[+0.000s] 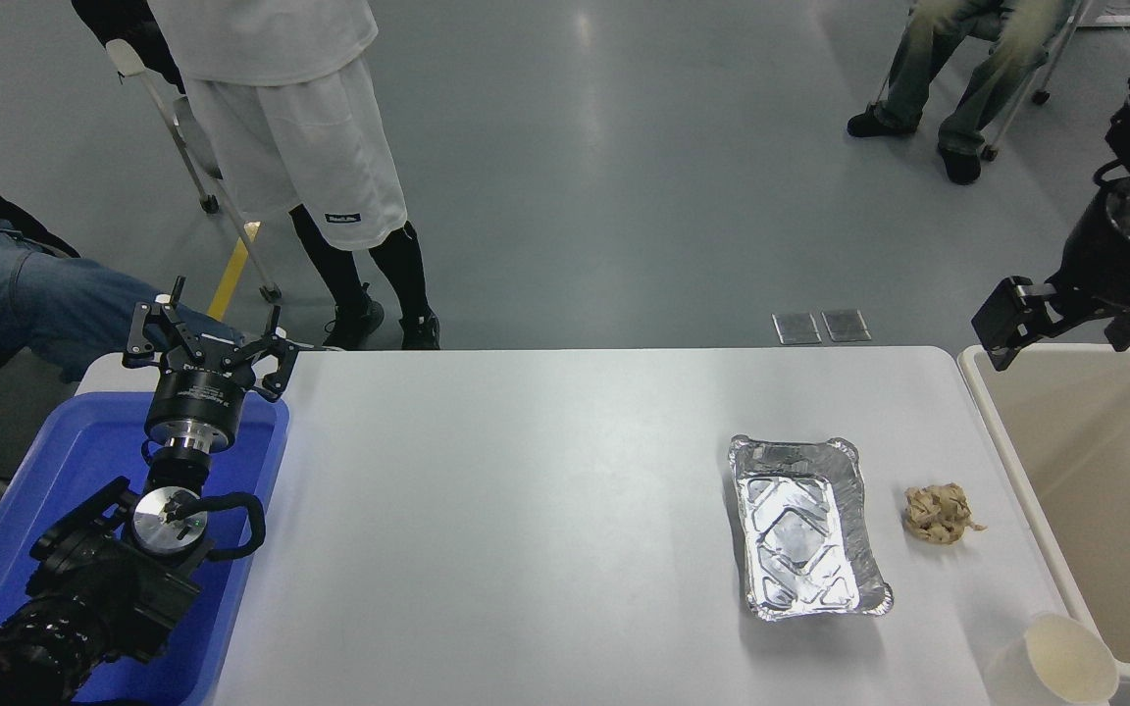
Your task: Pick up paper cup place in dustbin
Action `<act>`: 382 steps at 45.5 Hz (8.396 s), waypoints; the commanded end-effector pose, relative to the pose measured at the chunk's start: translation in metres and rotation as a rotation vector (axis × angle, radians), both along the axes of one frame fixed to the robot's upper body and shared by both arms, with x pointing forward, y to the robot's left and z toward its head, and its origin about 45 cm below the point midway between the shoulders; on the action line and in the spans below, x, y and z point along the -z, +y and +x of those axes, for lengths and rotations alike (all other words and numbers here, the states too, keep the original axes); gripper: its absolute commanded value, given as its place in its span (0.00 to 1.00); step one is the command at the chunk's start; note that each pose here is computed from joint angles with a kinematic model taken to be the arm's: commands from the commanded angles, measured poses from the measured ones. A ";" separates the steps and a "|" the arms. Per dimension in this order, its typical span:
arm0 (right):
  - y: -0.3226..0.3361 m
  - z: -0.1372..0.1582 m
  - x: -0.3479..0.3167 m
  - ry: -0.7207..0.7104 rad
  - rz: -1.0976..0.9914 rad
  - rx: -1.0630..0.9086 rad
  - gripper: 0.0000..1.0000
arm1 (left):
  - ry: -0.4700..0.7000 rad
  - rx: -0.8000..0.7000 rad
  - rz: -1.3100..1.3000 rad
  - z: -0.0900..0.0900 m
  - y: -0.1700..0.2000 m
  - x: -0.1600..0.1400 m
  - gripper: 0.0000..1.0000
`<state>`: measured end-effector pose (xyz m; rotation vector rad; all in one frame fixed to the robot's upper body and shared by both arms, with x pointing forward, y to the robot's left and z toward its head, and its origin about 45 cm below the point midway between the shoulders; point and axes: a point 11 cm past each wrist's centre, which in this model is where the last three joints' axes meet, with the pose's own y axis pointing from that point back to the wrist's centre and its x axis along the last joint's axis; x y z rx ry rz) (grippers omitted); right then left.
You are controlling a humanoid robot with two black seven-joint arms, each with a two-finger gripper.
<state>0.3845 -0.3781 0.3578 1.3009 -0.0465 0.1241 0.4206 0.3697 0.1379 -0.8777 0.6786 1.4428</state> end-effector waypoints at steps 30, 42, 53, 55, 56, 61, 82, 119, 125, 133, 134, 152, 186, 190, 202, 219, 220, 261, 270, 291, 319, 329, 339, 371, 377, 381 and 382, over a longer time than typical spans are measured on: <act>-0.085 -0.041 0.082 0.105 0.049 0.184 1.00 | -0.001 0.001 -0.001 0.000 0.000 0.000 0.99; -0.115 -0.052 0.124 0.093 0.045 0.258 1.00 | -0.001 0.001 -0.001 0.000 0.000 0.000 0.99; -0.116 -0.069 0.132 0.150 0.049 0.235 1.00 | -0.002 0.002 -0.001 0.000 0.000 0.000 0.99; -0.116 -0.073 0.134 0.155 0.060 0.244 1.00 | -0.002 0.002 -0.001 0.000 0.000 0.000 0.99; -0.116 -0.075 0.134 0.159 0.065 0.247 1.00 | -0.002 0.002 -0.001 0.000 0.000 0.000 0.99; -0.114 -0.087 0.137 0.175 0.107 0.268 1.00 | -0.003 0.004 0.000 0.000 -0.001 0.000 0.99; -0.113 -0.101 0.151 0.174 0.190 0.307 1.00 | -0.003 0.003 0.001 0.000 0.000 -0.001 0.99; -0.112 -0.128 0.195 0.200 0.260 0.305 1.00 | -0.003 0.003 0.001 0.000 0.000 -0.001 0.99; -0.111 -0.139 0.210 0.244 0.237 0.302 1.00 | -0.002 0.002 0.002 0.000 0.001 0.000 0.99; -0.113 -0.165 0.230 0.316 0.223 0.320 1.00 | -0.003 0.004 0.000 0.000 -0.001 0.000 0.99; -0.113 -0.166 0.231 0.321 0.223 0.322 1.00 | -0.003 0.003 0.001 0.000 0.000 -0.001 0.99; -0.119 -0.155 0.227 0.190 0.268 0.384 1.00 | -0.005 0.003 0.001 0.000 0.000 -0.001 0.99; -0.130 -0.172 0.229 0.178 0.275 0.477 0.00 | -0.003 0.003 0.001 0.000 0.000 -0.001 0.99; -0.127 -0.175 0.229 0.208 0.283 0.482 0.00 | -0.003 0.003 0.001 0.000 0.000 -0.001 0.99; -0.122 -0.171 0.229 0.179 0.336 0.567 0.00 | -0.004 0.004 0.002 0.000 0.000 -0.001 0.99; -0.114 -0.140 0.198 0.156 0.379 0.543 0.00 | -0.004 0.004 0.002 0.000 0.000 -0.001 0.99; -0.112 -0.135 0.196 0.147 0.378 0.533 0.00 | -0.004 0.004 0.002 0.000 0.000 -0.001 0.99; -0.033 0.014 0.012 -0.198 0.115 0.122 0.00 | -0.004 0.006 0.002 0.000 0.000 -0.001 0.99; -0.015 0.031 -0.040 -0.300 0.085 0.064 0.00 | -0.004 0.006 0.002 0.000 0.000 -0.001 0.99; 0.018 0.039 -0.122 -0.467 0.105 -0.010 0.00 | -0.004 0.006 0.002 0.000 0.000 -0.001 0.99; -0.002 0.038 -0.140 -0.510 0.032 0.017 0.00 | -0.004 0.006 0.002 0.000 0.000 -0.001 0.99; -0.055 0.037 -0.133 -0.534 -0.010 0.135 0.00 | -0.004 0.006 0.002 0.000 0.000 -0.001 0.99; -0.120 0.015 -0.084 -0.455 -0.051 0.269 0.00 | -0.004 0.006 0.002 0.000 0.000 -0.001 0.99; -0.213 -0.054 0.081 -0.260 0.002 0.595 0.00 | -0.002 0.005 0.002 0.000 0.000 0.000 0.99; -0.223 -0.067 0.104 -0.252 0.012 0.647 0.00 | -0.002 0.005 0.002 0.000 0.000 0.000 0.99; -0.230 -0.075 0.121 -0.257 0.021 0.697 0.00 | -0.004 0.006 0.002 0.000 0.000 -0.001 0.99; -0.231 -0.077 0.127 -0.256 0.027 0.711 0.00 | -0.003 0.004 0.002 0.000 0.000 -0.001 0.99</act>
